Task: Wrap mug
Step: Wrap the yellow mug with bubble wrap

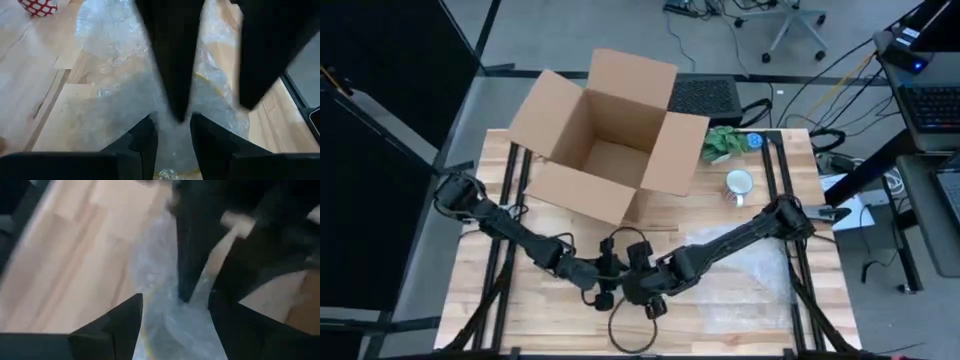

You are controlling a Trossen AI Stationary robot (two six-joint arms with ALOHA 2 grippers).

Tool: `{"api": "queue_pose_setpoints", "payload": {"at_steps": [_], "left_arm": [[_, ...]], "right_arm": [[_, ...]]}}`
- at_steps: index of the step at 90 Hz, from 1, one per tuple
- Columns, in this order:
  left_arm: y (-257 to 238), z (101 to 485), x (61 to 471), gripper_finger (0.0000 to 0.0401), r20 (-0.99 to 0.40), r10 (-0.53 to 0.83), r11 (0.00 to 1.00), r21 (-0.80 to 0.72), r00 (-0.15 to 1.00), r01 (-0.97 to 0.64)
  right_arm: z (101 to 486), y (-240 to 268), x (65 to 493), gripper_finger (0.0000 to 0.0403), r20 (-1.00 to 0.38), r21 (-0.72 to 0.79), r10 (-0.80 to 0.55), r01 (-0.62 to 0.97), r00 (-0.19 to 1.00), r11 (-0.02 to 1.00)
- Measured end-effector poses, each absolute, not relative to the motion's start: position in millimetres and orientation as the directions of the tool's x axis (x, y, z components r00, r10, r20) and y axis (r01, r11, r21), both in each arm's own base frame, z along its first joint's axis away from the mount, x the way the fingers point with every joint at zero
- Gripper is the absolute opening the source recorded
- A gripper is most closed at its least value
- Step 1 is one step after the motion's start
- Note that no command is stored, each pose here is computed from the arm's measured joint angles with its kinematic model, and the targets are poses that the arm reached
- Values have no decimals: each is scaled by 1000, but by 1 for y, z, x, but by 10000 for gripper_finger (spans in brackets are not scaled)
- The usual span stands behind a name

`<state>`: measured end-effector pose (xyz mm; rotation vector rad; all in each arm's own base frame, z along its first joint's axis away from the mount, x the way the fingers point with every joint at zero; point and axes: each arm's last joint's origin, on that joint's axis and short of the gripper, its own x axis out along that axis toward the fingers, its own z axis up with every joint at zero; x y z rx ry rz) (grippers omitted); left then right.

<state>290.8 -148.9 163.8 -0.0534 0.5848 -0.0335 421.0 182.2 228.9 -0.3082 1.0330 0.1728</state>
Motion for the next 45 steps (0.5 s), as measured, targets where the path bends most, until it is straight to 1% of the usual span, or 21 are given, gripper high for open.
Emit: {"api": "queue_pose_setpoints", "payload": {"at_steps": [5,11,28,39,45], "left_arm": [[-149,164,291,105,-550,-48,998,-61,834,17],[-149,164,291,105,-549,-48,998,-61,834,17],[-149,164,291,105,-549,-48,998,-61,834,17],[-149,164,291,105,-550,-49,998,-61,834,18],[-149,164,291,105,-550,-49,998,-60,834,18]], "right_arm": [[217,182,423,215,-879,-173,-23,-275,476,946],[210,183,426,215,-888,-155,-10,-279,459,948],[205,184,430,215,-885,-142,22,-314,465,939],[199,181,435,215,-890,-85,76,-329,449,941],[190,179,438,215,-901,-53,96,-327,424,944]]}}
